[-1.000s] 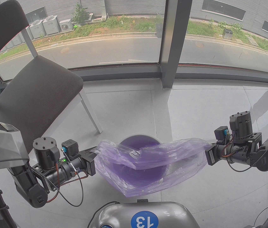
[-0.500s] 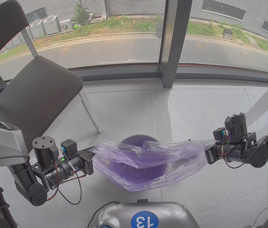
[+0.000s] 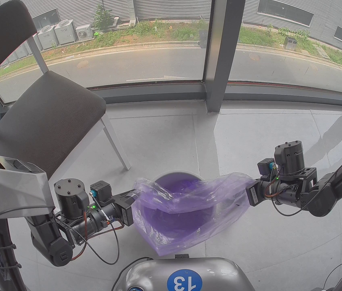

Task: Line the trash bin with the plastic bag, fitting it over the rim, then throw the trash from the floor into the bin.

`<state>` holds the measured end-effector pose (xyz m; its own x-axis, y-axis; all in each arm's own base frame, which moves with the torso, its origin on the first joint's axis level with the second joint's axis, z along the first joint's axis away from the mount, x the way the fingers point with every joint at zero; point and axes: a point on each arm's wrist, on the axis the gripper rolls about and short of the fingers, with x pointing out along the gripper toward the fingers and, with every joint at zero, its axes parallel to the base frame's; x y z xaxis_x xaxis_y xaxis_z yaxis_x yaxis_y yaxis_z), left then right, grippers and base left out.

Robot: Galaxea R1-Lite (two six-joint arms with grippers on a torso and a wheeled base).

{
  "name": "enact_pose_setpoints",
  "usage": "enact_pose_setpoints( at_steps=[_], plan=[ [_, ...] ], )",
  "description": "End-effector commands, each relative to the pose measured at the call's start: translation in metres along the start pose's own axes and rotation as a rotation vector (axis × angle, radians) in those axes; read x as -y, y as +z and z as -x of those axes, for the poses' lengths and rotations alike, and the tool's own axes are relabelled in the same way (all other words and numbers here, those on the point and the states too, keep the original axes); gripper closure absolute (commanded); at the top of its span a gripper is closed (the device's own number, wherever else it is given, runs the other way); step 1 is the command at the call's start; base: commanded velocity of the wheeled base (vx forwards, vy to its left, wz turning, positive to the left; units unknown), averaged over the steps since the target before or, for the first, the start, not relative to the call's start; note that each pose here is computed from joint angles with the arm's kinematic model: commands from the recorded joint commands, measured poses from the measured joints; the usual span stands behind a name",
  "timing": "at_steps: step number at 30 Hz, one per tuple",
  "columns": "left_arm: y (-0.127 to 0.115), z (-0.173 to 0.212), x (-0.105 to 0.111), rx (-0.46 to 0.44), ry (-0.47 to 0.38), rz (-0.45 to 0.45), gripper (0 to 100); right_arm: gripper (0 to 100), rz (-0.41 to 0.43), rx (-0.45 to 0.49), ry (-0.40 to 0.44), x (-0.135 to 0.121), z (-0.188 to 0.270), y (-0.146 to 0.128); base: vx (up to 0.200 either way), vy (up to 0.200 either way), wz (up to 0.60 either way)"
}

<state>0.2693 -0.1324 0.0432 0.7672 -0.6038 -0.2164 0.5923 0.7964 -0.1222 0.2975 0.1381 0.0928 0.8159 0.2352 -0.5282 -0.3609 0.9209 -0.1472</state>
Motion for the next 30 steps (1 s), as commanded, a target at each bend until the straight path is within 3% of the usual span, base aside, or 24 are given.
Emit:
enact_pose_setpoints(
  at_steps=[1,9,13,17,22,30],
  plan=[
    [-0.009,-0.009,0.006,-0.015,-0.021,0.005,100,100,0.000,0.026,0.029,-0.016,-0.018,0.001,0.000,0.000,0.00],
    [-0.001,-0.006,0.004,0.013,0.012,0.012,100,100,0.002,0.019,0.022,-0.017,-0.027,0.000,0.000,0.000,0.00],
    [0.004,0.001,-0.001,0.027,0.035,0.006,100,100,0.010,-0.051,0.010,-0.010,-0.021,-0.011,0.000,0.000,0.00],
    [0.006,0.012,-0.014,-0.007,0.070,-0.012,100,100,0.018,-0.099,0.012,-0.007,-0.004,-0.017,0.000,0.000,0.00],
    [-0.001,0.016,-0.013,-0.087,0.059,-0.022,100,100,0.036,-0.130,0.023,-0.009,0.005,-0.021,0.000,0.000,0.00],
    [-0.016,0.014,-0.012,-0.144,0.049,-0.060,100,100,0.064,-0.167,0.056,-0.021,0.007,-0.032,0.000,0.000,0.00]
  ],
)
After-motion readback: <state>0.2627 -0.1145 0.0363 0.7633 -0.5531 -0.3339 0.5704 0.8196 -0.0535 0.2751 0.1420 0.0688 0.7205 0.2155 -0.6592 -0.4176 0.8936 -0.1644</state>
